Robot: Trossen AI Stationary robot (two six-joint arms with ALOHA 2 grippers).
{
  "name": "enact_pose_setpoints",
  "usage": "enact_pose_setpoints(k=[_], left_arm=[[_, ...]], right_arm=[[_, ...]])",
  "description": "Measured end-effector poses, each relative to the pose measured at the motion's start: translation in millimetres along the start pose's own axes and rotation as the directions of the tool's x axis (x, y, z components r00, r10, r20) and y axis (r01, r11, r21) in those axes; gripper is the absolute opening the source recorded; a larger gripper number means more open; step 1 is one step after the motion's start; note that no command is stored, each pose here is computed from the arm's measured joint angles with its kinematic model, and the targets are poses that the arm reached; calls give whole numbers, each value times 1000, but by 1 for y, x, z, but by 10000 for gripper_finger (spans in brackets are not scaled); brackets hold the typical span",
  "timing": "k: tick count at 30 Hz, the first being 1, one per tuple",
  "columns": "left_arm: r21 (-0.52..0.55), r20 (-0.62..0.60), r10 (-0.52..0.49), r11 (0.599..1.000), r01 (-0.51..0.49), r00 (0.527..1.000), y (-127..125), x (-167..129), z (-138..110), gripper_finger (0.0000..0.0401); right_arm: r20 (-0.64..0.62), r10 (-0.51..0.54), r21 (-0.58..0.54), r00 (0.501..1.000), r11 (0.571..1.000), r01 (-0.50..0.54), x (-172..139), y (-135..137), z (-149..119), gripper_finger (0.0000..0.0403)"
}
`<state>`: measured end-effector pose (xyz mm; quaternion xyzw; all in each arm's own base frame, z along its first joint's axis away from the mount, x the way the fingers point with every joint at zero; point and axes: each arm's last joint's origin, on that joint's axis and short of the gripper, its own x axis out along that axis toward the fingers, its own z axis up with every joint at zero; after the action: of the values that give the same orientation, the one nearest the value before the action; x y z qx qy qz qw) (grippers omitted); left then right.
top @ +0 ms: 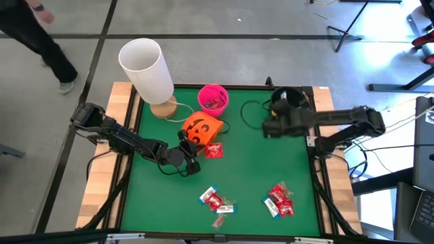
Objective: Sort candy
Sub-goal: Put the white candy into the top bucket, then adjust the orange bucket
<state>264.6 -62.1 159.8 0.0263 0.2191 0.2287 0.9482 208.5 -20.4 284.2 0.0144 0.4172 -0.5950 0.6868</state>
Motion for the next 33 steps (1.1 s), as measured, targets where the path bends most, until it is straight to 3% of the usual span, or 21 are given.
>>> enact_pose_setpoints(k=[5,9,15,19,23,28,33], left_arm=[[-1,-3,-13,1000,13,1000,0,0,0,0],[-1,-3,-13,1000,13,1000,0,0,0,0],[-1,-8,-33,999,33,999,-1,0,0,0],[-1,-8,-34,999,34,999,-1,0,0,0],[-10,-9,-40,999,40,999,-1,0,0,0],[-76,12,-88,993,89,996,-3,-1,3,0],[-129,57,-116,984,122,992,-1,-8,13,0]], right_arm=[[-143,-43,-39,989,999,38,29,-12,14,0],[-188,-59,-86,980,995,43,44,-19,22,8],[-201,-31,-161,979,987,-2,53,-20,28,84],[-162,-59,-181,985,983,29,53,-20,30,154],[-117,-43,-156,992,987,25,49,-17,31,199],[55,73,-105,996,992,-66,25,-10,36,207],[208,173,-86,963,984,-158,0,-7,40,192]])
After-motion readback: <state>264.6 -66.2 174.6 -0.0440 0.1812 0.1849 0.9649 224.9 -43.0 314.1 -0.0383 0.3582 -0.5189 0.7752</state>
